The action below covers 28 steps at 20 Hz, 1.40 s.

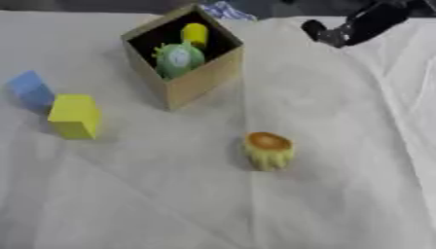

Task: Pick up objects on the table and place them in the box.

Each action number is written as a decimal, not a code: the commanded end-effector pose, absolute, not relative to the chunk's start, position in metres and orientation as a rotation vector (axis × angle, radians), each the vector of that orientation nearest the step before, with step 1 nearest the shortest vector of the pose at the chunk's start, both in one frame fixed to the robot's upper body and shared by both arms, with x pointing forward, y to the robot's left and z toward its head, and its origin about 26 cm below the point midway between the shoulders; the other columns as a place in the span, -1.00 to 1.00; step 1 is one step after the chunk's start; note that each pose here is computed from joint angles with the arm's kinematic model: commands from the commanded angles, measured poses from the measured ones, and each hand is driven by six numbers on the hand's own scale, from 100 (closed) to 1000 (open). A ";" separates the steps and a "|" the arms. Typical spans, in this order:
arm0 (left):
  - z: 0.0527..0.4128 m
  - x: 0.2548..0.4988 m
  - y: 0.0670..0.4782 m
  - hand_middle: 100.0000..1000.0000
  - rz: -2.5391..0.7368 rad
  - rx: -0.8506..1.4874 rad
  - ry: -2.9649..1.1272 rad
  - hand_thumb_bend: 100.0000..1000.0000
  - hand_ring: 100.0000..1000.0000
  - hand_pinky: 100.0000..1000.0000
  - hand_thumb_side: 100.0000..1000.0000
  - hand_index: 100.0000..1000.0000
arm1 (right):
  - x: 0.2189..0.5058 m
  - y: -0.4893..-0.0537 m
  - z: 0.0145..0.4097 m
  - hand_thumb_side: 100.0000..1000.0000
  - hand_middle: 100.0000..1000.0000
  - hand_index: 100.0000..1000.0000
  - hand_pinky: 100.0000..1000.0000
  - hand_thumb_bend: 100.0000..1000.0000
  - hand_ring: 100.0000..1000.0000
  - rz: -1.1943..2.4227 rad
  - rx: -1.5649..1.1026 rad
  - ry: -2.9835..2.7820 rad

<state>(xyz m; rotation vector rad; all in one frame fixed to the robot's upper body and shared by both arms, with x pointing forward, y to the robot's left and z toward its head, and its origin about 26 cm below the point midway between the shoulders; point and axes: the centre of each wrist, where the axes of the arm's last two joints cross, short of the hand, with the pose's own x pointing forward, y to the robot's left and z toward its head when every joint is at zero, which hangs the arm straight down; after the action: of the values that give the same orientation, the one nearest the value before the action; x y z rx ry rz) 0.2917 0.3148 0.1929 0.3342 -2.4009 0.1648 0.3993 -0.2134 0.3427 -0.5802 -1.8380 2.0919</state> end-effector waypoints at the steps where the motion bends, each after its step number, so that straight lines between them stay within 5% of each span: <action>1: 0.203 0.288 0.318 0.38 0.136 0.362 -2.431 -0.48 0.39 0.69 0.30 0.61 | 0.383 -0.215 0.351 -0.37 0.47 0.70 0.77 -0.98 0.68 2.157 -0.571 -1.806; 17: 0.200 0.288 0.319 0.38 0.138 0.360 -2.421 -0.48 0.39 0.69 0.30 0.61 | 0.381 -0.199 0.287 -0.07 0.56 0.78 0.78 -1.00 0.73 2.336 -0.313 -1.602; 28: 0.200 0.287 0.319 0.38 0.140 0.358 -2.417 -0.48 0.40 0.69 0.31 0.61 | 0.382 -0.194 0.262 -0.14 0.62 0.85 0.79 -0.76 0.76 2.352 -0.364 -1.595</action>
<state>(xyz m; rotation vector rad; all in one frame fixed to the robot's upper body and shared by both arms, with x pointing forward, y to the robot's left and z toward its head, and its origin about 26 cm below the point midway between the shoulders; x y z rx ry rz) 0.2903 0.3159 0.1898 0.3402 -2.3876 0.1647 0.3821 -0.1913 0.2524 -0.2968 -1.5799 2.3580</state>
